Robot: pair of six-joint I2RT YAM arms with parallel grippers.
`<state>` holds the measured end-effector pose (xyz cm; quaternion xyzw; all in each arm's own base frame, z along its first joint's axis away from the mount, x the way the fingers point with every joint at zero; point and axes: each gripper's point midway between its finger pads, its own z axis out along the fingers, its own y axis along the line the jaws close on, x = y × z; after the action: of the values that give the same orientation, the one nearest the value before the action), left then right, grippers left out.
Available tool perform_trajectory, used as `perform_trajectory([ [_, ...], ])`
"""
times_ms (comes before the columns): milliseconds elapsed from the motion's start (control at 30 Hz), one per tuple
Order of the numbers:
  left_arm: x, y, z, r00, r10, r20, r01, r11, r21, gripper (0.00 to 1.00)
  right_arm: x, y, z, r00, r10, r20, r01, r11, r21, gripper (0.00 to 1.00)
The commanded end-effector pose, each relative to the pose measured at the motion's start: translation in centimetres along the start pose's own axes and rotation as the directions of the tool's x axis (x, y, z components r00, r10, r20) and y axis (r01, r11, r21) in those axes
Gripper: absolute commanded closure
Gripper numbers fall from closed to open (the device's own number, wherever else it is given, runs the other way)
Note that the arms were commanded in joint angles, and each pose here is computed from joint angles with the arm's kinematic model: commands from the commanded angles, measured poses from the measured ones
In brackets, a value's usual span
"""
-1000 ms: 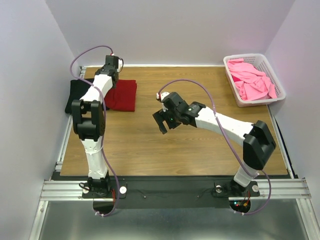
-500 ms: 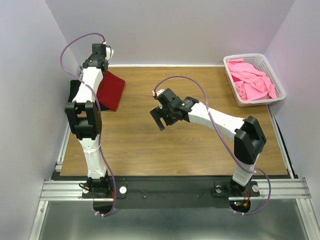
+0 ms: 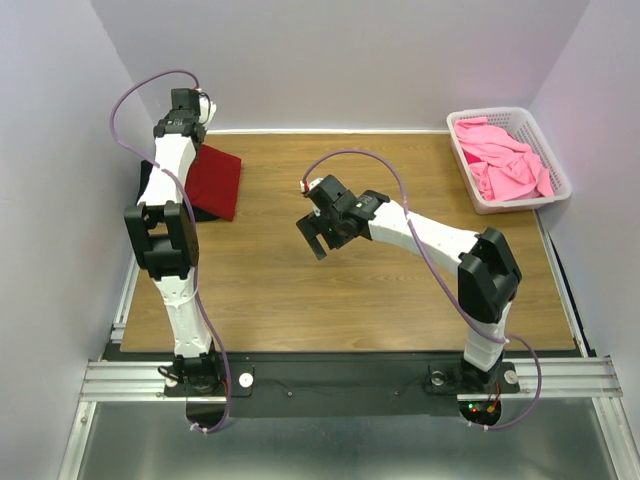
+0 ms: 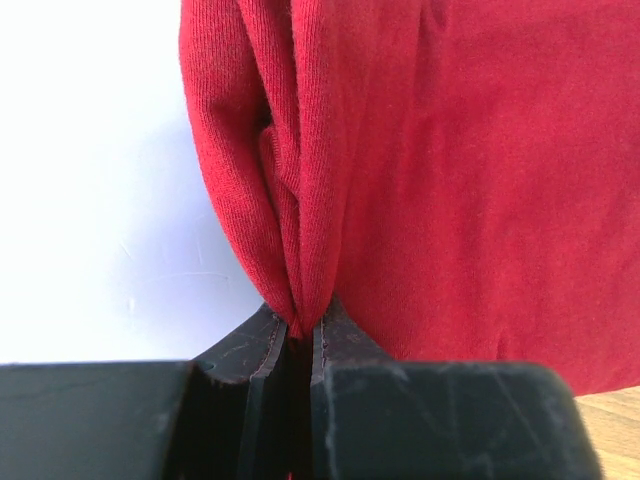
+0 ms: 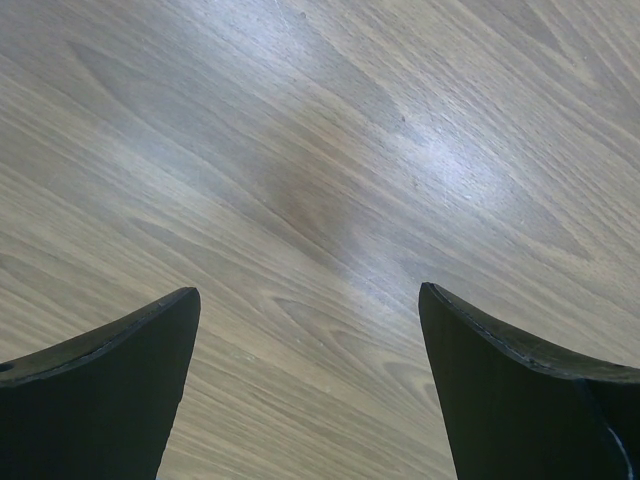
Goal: Fold and stack the t-shirts
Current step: Neatly place the folded tshirt to the corner
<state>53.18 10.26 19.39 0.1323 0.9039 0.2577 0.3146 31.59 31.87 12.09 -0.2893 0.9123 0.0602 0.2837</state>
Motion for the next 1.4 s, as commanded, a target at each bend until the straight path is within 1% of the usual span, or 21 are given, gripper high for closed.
perform_trajectory([
  [0, -2.5, 4.3, -3.7, 0.995, -0.013, 0.096, 0.021, 0.997, -0.077, 1.00, -1.9, -0.1, -0.8, 0.999, -0.008, 0.043, 0.008, 1.000, 0.005, 0.04],
  [300, -1.8, 7.2, -3.7, 0.996, -0.041, 0.080, 0.051, 0.989, -0.136, 1.00, -1.7, -0.3, -0.5, 0.999, -0.016, 0.027, 0.016, 1.000, 0.020, 0.04],
  [533, -1.3, 7.3, -2.8, 0.997, -0.039, 0.067, 0.048, 0.989, -0.139, 1.00, -1.8, -0.2, -0.4, 1.000, -0.014, 0.021, 0.014, 1.000, 0.017, 0.04],
  [733, -0.2, 7.0, -0.9, 0.998, -0.050, 0.035, 0.055, 0.985, -0.164, 1.00, -1.4, -0.2, -0.2, 1.000, -0.011, 0.007, 0.011, 1.000, 0.017, 0.04],
  [767, 0.4, 6.8, -0.2, 0.999, -0.048, 0.014, 0.050, 0.985, -0.166, 1.00, -1.3, -0.2, -0.2, 1.000, -0.010, 0.004, 0.010, 1.000, 0.016, 0.04],
  [967, 2.4, 5.7, 3.2, 0.997, -0.059, -0.058, 0.046, 0.978, -0.206, 0.95, -1.1, -0.2, -0.1, 1.000, -0.008, -0.004, 0.008, 1.000, 0.018, 0.04],
  [1133, 4.0, 4.6, 5.0, 0.991, -0.084, -0.107, 0.060, 0.976, -0.209, 0.93, -0.9, -0.1, -0.1, 1.000, -0.013, -0.014, 0.013, 1.000, 0.020, 0.04],
  [1233, 4.8, 4.2, 5.6, 0.988, -0.094, -0.125, 0.064, 0.973, -0.221, 0.89, -0.8, -0.2, 0.0, 1.000, -0.011, -0.021, 0.012, 1.000, 0.021, 0.04],
  [1267, 5.1, 4.0, 6.0, 0.987, -0.095, -0.133, 0.065, 0.974, -0.218, 0.84, -0.8, -0.1, 0.0, 1.000, -0.010, -0.022, 0.010, 1.000, 0.019, 0.04],
  [1367, 5.7, 3.9, 6.7, 0.981, -0.132, -0.143, 0.098, 0.970, -0.223, 0.83, -1.0, -0.1, -0.2, 1.000, -0.014, -0.020, 0.014, 1.000, 0.018, 0.04],
])
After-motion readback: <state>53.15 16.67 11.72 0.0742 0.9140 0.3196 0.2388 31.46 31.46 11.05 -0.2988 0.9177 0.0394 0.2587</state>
